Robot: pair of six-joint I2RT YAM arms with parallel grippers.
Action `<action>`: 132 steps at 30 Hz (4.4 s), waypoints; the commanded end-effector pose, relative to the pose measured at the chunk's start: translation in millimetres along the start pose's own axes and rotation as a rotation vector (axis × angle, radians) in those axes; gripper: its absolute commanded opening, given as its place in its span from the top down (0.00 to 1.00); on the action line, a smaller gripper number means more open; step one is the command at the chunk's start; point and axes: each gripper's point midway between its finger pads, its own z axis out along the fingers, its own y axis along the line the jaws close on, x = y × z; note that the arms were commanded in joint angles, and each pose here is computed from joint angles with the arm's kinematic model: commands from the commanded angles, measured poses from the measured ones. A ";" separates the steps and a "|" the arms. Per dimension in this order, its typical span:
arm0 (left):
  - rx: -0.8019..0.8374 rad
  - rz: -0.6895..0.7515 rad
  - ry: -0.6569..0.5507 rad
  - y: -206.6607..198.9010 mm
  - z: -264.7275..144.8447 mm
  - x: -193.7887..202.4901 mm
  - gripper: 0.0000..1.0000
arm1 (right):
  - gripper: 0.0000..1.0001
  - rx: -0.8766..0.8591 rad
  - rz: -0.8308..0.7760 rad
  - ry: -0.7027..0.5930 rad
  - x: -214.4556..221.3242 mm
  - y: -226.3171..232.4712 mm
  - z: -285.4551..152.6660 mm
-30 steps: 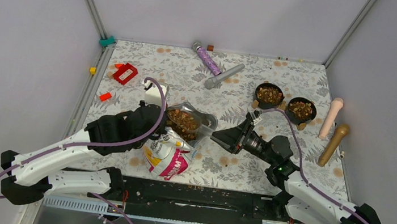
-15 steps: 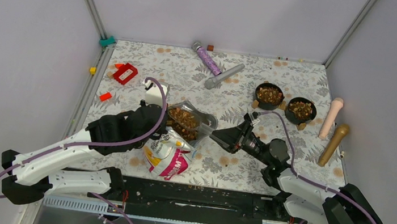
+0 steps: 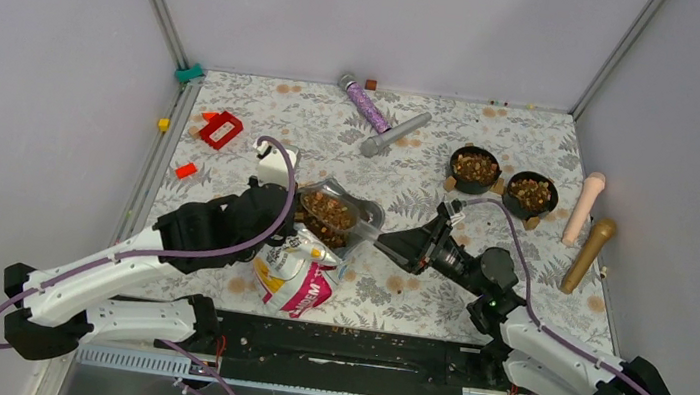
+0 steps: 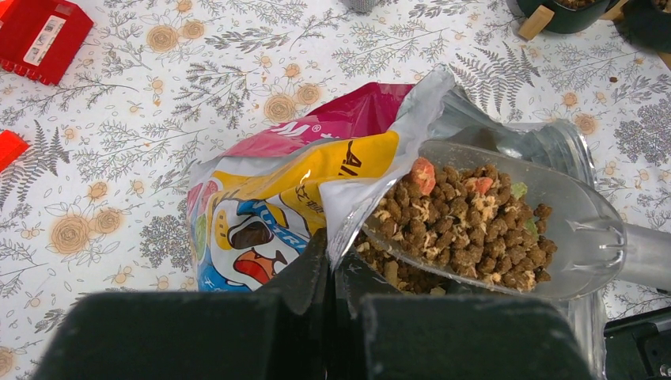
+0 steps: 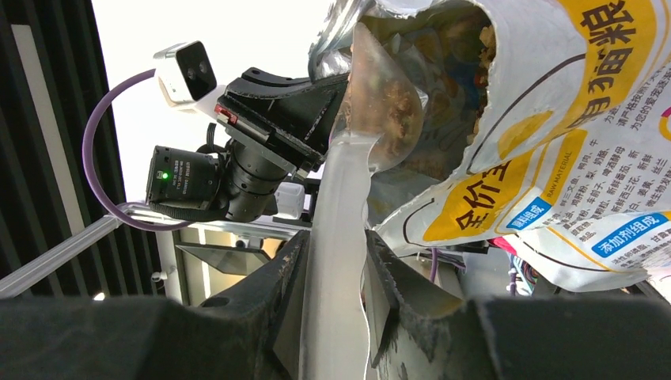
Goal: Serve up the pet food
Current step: Collect the pet food from the pet food bag, then pour the pet food into the pet food bowl.
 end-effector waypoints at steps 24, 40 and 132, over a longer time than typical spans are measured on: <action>0.094 -0.113 -0.103 -25.6 -6.0 -34.1 1.00 | 1.00 0.003 -0.113 0.003 7.2 36.3 -25.7; 0.087 -0.118 -0.107 -24.1 -6.0 -34.8 1.00 | 1.00 -0.069 -0.162 -0.059 -0.7 68.0 -32.6; 0.085 -0.107 -0.106 -23.6 -5.8 -34.3 1.00 | 1.00 0.595 -0.237 -1.280 -267.2 -4.1 -237.2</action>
